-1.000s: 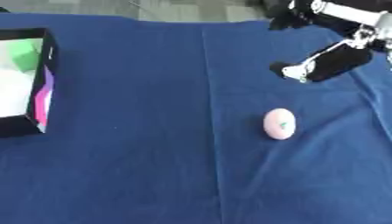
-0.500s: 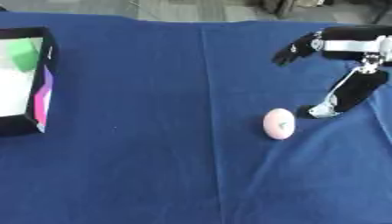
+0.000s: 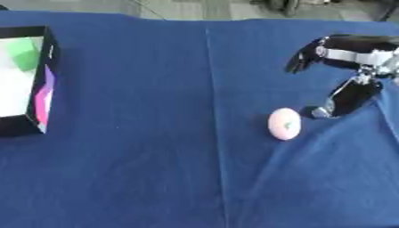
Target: Pick up the objects with one hand, pass them to the other hand, and then place them into the box on the other side of the table.
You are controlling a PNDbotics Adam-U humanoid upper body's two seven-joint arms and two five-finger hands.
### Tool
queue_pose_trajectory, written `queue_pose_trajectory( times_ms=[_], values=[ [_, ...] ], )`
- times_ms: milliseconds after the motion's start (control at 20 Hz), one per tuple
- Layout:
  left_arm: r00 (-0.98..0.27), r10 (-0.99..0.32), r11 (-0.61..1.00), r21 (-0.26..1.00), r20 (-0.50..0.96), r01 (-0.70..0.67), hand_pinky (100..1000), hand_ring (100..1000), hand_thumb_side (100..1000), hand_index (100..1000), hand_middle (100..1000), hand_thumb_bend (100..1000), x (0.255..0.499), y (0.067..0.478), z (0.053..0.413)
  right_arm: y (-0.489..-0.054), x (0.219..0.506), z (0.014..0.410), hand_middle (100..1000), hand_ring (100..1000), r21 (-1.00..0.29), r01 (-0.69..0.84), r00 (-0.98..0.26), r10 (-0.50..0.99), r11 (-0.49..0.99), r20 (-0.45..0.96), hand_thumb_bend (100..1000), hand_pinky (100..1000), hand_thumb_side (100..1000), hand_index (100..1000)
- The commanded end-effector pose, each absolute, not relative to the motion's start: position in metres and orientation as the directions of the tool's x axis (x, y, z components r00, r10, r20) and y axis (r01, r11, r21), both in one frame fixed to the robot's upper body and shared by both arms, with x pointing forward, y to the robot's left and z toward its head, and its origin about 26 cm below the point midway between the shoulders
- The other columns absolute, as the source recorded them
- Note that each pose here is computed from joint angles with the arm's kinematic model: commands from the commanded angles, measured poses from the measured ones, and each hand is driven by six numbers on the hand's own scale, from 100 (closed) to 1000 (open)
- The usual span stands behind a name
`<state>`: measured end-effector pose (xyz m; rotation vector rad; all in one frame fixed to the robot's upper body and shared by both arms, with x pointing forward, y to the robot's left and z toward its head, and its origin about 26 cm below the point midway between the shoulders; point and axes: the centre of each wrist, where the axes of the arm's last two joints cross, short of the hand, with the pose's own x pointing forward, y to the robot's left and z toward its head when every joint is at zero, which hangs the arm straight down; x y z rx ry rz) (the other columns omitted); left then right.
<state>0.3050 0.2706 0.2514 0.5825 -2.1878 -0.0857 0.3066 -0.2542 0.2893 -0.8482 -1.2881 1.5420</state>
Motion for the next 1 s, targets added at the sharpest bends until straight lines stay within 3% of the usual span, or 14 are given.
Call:
queue_pose_trajectory(
  times_ms=[50, 600, 800, 950, 1000],
  values=[
    [-0.563, -0.44, 0.889, 0.252, 0.7, -0.382, 736, 747, 875, 911, 766, 190, 0.302, 0.268, 0.261, -0.255, 0.313, 0.286, 721, 821, -0.976, -0.218, -0.306, 0.951, -0.013, 0.056, 430, 884, 100, 798],
    [-0.563, -0.442, 0.886, 0.241, 0.698, -0.396, 735, 744, 870, 907, 762, 182, 0.302, 0.269, 0.263, -0.262, 0.333, 0.268, 742, 834, -0.956, -0.29, -0.285, 0.958, -0.048, 0.039, 425, 883, 121, 804],
    [-0.571, -0.439, 0.888, 0.239, 0.694, -0.393, 735, 743, 867, 906, 759, 179, 0.303, 0.267, 0.264, -0.27, 0.344, 0.255, 747, 837, -0.952, -0.298, -0.226, 0.974, -0.075, -0.006, 424, 881, 129, 804],
    [-0.58, -0.441, 0.887, 0.237, 0.684, -0.395, 733, 738, 862, 897, 753, 177, 0.303, 0.267, 0.265, -0.275, 0.351, 0.245, 739, 834, -0.946, -0.314, -0.209, 0.978, -0.081, -0.014, 458, 879, 132, 798],
    [-0.583, -0.441, 0.888, 0.234, 0.682, -0.397, 733, 738, 861, 895, 752, 176, 0.303, 0.267, 0.266, -0.275, 0.352, 0.242, 736, 834, -0.944, -0.32, -0.21, 0.978, -0.082, -0.014, 431, 879, 146, 795]
  ],
)
